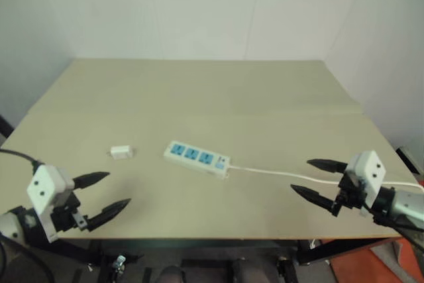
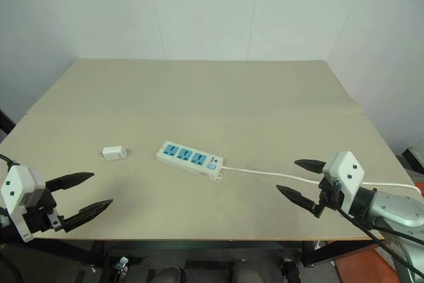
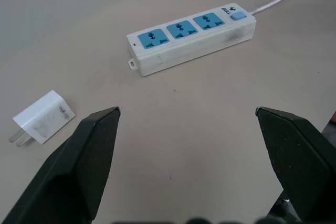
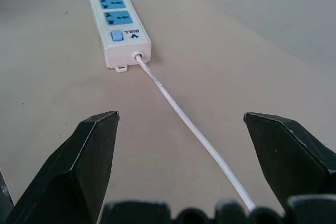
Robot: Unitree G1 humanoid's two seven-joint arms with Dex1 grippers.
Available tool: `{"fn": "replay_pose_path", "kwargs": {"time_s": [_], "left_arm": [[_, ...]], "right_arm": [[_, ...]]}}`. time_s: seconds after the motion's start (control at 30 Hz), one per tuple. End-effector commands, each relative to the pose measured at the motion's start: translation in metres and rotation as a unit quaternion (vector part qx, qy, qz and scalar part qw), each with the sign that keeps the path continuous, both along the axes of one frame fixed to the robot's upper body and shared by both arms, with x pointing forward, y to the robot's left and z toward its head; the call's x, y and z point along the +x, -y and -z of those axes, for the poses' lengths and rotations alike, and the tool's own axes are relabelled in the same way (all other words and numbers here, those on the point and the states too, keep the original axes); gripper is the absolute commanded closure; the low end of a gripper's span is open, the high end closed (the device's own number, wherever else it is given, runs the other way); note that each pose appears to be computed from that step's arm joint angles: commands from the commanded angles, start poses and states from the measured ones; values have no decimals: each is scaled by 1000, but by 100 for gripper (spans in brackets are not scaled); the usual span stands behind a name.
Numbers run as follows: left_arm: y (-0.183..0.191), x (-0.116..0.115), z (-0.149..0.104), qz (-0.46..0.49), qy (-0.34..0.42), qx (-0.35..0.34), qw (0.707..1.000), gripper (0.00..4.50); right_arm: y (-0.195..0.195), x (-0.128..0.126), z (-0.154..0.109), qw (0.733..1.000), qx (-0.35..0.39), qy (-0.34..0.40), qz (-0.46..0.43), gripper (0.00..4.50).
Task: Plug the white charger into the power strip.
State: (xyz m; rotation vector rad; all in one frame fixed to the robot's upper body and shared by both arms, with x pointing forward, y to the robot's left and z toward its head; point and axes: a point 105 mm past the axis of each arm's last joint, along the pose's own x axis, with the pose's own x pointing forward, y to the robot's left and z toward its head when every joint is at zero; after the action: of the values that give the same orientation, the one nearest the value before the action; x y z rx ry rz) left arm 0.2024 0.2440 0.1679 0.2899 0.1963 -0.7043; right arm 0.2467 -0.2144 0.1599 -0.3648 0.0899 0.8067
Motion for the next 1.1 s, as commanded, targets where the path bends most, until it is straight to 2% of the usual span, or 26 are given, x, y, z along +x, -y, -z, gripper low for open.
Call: {"fn": "replay_pose_path", "kwargs": {"time_s": [0.03,0.43,0.6,0.73,0.93,1.1], "left_arm": [[1,1,-4,8,11,9,1000,0],[9,6,-9,31,28,-15,999,0],[20,13,-15,61,39,-28,997,0],[22,16,-14,70,36,-28,997,0],[25,20,-13,83,35,-29,996,0],[25,21,-14,85,37,-29,995,0]], "right_arm": [[-4,-1,-8,1000,-3,23,-4,4],[-16,7,-7,999,19,33,-13,4],[-45,32,2,995,66,67,-23,4],[-82,48,4,988,109,72,-78,4],[-129,69,15,980,123,65,-143,4],[-143,92,31,982,118,65,-136,4]]}}
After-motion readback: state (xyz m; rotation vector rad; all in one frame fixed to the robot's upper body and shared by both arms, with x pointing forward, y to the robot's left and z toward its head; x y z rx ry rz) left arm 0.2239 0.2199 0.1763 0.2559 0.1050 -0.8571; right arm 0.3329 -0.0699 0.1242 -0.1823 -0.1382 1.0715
